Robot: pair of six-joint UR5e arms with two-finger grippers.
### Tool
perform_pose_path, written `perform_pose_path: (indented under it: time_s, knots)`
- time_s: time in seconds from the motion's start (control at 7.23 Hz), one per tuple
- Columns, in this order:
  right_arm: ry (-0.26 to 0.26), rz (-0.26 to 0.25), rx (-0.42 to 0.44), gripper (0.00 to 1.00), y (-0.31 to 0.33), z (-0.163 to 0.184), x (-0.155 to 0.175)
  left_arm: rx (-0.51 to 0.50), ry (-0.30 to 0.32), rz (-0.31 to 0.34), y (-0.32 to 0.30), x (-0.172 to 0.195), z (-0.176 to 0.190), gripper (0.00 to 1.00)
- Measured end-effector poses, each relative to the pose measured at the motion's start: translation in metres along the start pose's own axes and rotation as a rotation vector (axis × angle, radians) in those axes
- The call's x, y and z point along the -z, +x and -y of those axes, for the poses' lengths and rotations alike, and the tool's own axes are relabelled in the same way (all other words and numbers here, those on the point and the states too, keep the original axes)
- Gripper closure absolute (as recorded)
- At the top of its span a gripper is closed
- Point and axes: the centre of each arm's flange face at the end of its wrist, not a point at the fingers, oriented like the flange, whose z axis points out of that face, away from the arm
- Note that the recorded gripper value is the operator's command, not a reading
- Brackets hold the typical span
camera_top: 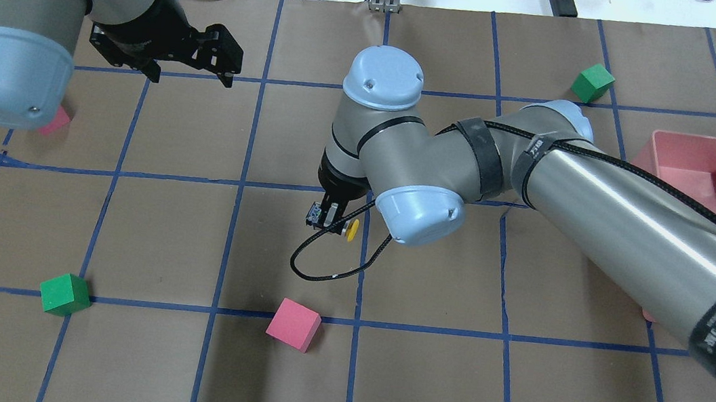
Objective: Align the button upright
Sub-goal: 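Lower the held button near the table center with the right gripper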
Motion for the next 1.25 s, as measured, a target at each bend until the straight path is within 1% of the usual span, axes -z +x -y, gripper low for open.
perform_pose_path:
  time_s: [0.28, 0.42, 0.55, 0.69, 0.97, 1.11, 1.25]
  knots:
    - [0.074, 0.071, -0.163, 1.0, -0.013, 0.006, -0.011, -0.001, 0.005, 0.0, 0.0, 0.0, 0.001, 0.0]
    - [0.088, 0.101, -0.25, 1.0, -0.018, 0.007, -0.015, -0.002, 0.007, 0.0, 0.0, 0.0, 0.001, 0.0]
    - [0.098, 0.135, -0.358, 1.0, -0.024, 0.008, -0.018, -0.002, 0.009, 0.0, 0.0, 0.0, 0.001, 0.0]
    - [0.101, 0.164, -0.452, 1.0, -0.028, 0.008, -0.021, -0.002, 0.01, -0.001, 0.0, 0.0, 0.001, 0.0]
    - [0.091, 0.216, -0.609, 1.0, -0.042, 0.003, -0.025, -0.001, 0.013, -0.002, 0.0, -0.001, 0.002, 0.0]
    - [0.079, 0.217, -0.699, 1.0, -0.045, 0.0, -0.031, -0.001, 0.017, -0.002, 0.0, -0.002, 0.004, 0.0]
    - [0.067, 0.206, -0.769, 1.0, -0.046, -0.002, -0.035, -0.001, 0.02, -0.002, 0.0, -0.002, 0.005, 0.0]
